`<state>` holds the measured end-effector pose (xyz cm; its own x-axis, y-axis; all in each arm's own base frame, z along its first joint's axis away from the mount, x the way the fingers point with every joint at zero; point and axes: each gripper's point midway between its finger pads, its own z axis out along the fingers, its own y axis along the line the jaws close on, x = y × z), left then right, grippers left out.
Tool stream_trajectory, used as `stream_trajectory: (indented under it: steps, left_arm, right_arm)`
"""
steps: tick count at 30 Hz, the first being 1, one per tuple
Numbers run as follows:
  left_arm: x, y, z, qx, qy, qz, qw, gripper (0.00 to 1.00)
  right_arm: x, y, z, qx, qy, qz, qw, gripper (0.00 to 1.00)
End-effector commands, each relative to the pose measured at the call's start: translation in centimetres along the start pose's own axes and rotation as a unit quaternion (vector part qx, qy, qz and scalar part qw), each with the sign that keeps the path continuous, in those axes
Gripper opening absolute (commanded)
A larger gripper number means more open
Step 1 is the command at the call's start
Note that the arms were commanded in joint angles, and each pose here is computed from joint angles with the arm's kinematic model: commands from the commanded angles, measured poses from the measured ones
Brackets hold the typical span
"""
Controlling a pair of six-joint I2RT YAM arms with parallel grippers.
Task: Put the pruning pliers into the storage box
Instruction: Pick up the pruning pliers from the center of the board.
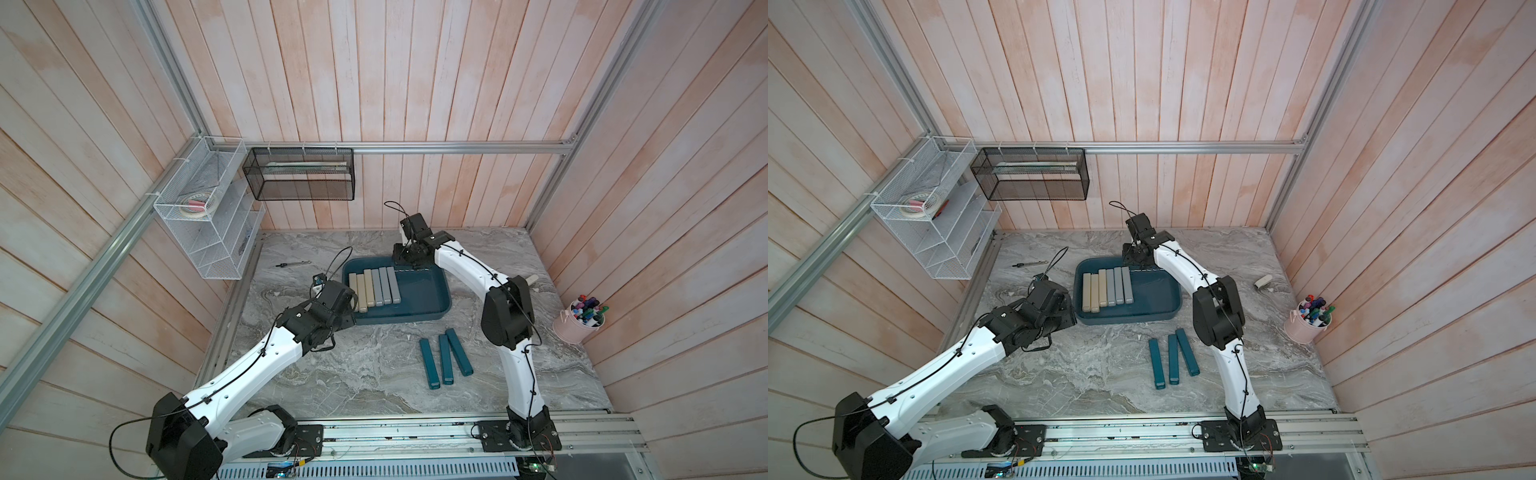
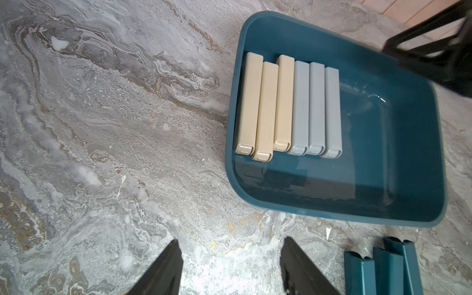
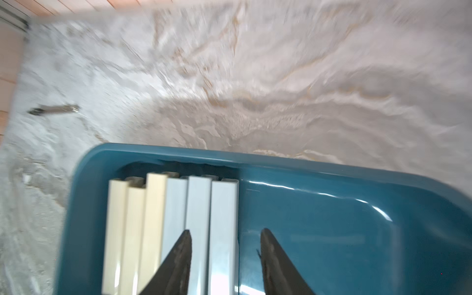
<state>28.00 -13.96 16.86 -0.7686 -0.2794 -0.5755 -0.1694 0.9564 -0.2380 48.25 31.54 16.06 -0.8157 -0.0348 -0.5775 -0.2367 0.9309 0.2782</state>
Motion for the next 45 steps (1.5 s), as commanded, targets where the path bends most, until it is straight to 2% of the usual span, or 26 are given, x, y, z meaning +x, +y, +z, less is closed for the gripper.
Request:
stream_trajectory:
  steps: [1,5,8,15,20,30,45]
  left_arm:
    - [-0.4,-0.2,-0.3,0.011,-0.007,-0.009,1.0,0.66]
    - [-0.7,-0.4,-0.1,0.013,-0.018,-0.016,1.0,0.68]
    - [-1.0,-0.6,0.5,0.016,-0.028,-0.019,0.999,0.69]
    - [-1.6,-2.2,1.3,0.024,-0.031,-0.01,0.999,0.69]
    - [-1.1,-2.5,2.0,0.024,-0.024,-0.006,0.999,0.69]
    - [0.0,-1.7,2.0,0.012,-0.013,-0.008,1.0,0.69]
    - [1.2,-0.5,1.9,0.002,-0.007,-0.021,1.0,0.69]
  right_arm:
    - [-0.3,1.0,-4.8,0.026,-0.039,-0.05,0.998,0.46]
    - [2.8,0.5,-8.4,0.092,-0.048,-0.101,0.989,0.5]
    - [6.0,-0.2,-11.0,0.105,-0.046,-0.108,0.988,0.53]
    - [14.3,-2.0,-13.7,0.026,-0.015,-0.055,0.998,0.6]
    - [19.3,-4.0,-13.7,0.027,0.015,-0.053,0.998,0.62]
    - [25.3,-3.0,-11.0,-0.008,0.08,-0.06,0.995,0.6]
    - [28.8,-2.8,-8.5,-0.029,0.132,-0.067,0.988,0.63]
